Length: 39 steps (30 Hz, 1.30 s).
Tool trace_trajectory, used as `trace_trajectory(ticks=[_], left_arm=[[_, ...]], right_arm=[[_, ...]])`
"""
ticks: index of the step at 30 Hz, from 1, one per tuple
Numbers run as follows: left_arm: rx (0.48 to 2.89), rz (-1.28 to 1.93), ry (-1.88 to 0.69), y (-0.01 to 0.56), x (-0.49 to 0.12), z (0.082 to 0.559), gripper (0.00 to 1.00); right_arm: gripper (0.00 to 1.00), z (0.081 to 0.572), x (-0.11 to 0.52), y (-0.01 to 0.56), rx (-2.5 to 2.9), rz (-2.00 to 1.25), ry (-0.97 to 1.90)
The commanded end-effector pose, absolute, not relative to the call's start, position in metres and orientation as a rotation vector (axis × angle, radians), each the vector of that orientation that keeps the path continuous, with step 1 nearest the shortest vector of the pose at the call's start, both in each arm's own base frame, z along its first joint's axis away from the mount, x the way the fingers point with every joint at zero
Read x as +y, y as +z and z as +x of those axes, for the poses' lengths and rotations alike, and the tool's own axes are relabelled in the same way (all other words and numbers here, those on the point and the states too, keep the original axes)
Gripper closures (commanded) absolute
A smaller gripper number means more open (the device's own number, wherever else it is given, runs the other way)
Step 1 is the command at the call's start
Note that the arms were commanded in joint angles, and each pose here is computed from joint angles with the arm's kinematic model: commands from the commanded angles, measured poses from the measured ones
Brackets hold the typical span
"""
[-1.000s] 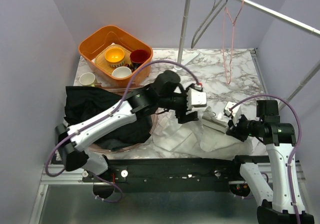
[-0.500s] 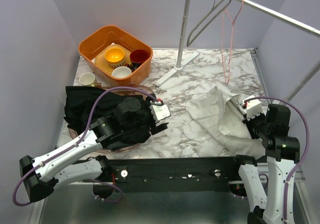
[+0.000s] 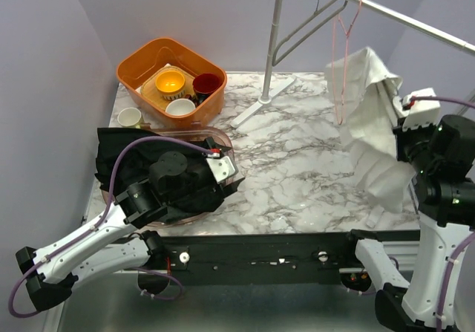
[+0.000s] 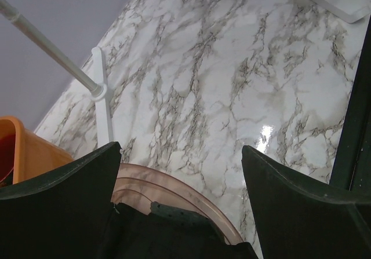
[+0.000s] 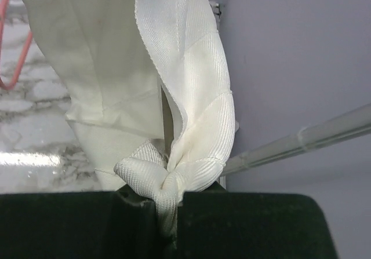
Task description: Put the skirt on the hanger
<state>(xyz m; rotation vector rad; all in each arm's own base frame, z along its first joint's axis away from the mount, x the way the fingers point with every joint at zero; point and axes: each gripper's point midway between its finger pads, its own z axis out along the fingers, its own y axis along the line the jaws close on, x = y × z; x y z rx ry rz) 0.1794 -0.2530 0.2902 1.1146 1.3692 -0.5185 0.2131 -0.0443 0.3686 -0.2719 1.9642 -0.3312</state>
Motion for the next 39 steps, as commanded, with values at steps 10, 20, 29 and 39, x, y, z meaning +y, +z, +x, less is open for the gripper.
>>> trace_trajectory(ticks=[10, 20, 29, 39], left_arm=[[1.347, 1.068, -0.534, 0.295, -0.246, 0.175, 0.01], [1.341, 1.074, -0.539, 0.293, -0.246, 0.174, 0.01], [1.35, 1.088, -0.549, 0.288, -0.249, 0.174, 0.01], [1.365, 1.072, -0.557, 0.288, -0.25, 0.175, 0.01]], right_arm=[[0.99, 0.269, -0.058, 0.492, 1.626, 0.076, -0.252], [0.99, 0.288, -0.073, 0.491, 1.608, 0.284, -0.21], [0.99, 0.306, -0.083, 0.461, 1.672, 0.37, -0.183], [0.68, 0.293, -0.068, 0.44, 1.708, 0.303, -0.126]])
